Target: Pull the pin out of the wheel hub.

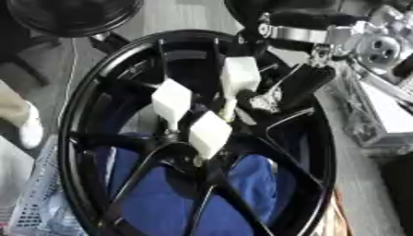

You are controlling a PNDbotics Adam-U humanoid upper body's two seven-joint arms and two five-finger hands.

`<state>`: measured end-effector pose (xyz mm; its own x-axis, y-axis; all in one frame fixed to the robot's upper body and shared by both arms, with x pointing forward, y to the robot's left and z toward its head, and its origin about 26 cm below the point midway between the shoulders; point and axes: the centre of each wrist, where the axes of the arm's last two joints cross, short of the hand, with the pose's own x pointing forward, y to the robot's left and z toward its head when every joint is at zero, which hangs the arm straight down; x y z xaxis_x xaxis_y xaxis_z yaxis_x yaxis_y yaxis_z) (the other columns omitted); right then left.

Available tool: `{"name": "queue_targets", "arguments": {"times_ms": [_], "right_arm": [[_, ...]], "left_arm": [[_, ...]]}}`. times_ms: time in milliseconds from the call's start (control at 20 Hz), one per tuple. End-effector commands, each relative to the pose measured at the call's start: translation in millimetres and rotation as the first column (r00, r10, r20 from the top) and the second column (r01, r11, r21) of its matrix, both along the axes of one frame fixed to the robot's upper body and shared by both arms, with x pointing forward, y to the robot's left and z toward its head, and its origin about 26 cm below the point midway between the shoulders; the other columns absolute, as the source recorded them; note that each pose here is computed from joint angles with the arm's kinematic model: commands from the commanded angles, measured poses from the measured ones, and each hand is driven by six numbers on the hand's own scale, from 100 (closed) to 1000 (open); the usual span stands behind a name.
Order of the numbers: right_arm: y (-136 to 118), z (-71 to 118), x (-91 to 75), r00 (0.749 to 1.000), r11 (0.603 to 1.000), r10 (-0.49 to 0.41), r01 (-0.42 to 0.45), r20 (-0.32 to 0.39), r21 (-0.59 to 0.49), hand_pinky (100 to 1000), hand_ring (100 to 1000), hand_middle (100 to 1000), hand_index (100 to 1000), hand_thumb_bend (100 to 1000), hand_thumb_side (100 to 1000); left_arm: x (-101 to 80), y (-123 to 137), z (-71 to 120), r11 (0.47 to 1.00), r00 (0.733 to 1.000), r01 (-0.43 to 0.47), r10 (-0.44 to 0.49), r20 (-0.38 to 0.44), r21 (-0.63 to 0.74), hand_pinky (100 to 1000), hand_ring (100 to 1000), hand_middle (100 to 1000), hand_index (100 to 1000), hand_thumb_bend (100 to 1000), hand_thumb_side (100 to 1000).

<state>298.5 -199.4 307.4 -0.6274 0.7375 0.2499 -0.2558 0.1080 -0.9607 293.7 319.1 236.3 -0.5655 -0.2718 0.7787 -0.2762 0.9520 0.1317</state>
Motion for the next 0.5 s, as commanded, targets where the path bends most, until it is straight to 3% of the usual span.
{"name": "queue_targets", "arguments": {"times_ms": [50,200,300,400,500], "right_arm": [[-15.3,28.5,-5.3,0.996,0.999,-0.027,0.024,0.087,0.037,748,642,326,496,100,100],[-35.6,43.5,-8.2,0.981,0.991,-0.107,0.092,0.164,0.093,750,643,328,501,100,100],[-52.1,48.6,-10.1,0.955,0.973,-0.206,0.177,0.215,0.146,752,647,331,506,100,100],[-68.7,50.3,-11.9,0.908,0.938,-0.327,0.279,0.261,0.204,753,653,342,519,100,100],[-84.9,50.2,-13.9,0.836,0.880,-0.464,0.395,0.293,0.265,754,659,346,524,100,100]], "left_arm": [[-3.5,2.6,10.4,1.000,0.999,-0.009,0.008,0.033,0.023,777,766,785,736,231,859],[-3.6,3.1,11.1,1.000,0.999,-0.012,0.011,0.037,0.024,777,766,785,736,231,858],[-3.7,3.5,11.6,1.000,0.999,-0.014,0.013,0.041,0.024,777,766,785,736,231,859],[-3.8,4.1,12.0,1.000,0.999,-0.018,0.017,0.044,0.024,777,766,785,736,231,858],[-4.1,5.3,12.3,0.999,0.998,-0.026,0.025,0.049,0.022,777,767,785,736,231,858]]}}
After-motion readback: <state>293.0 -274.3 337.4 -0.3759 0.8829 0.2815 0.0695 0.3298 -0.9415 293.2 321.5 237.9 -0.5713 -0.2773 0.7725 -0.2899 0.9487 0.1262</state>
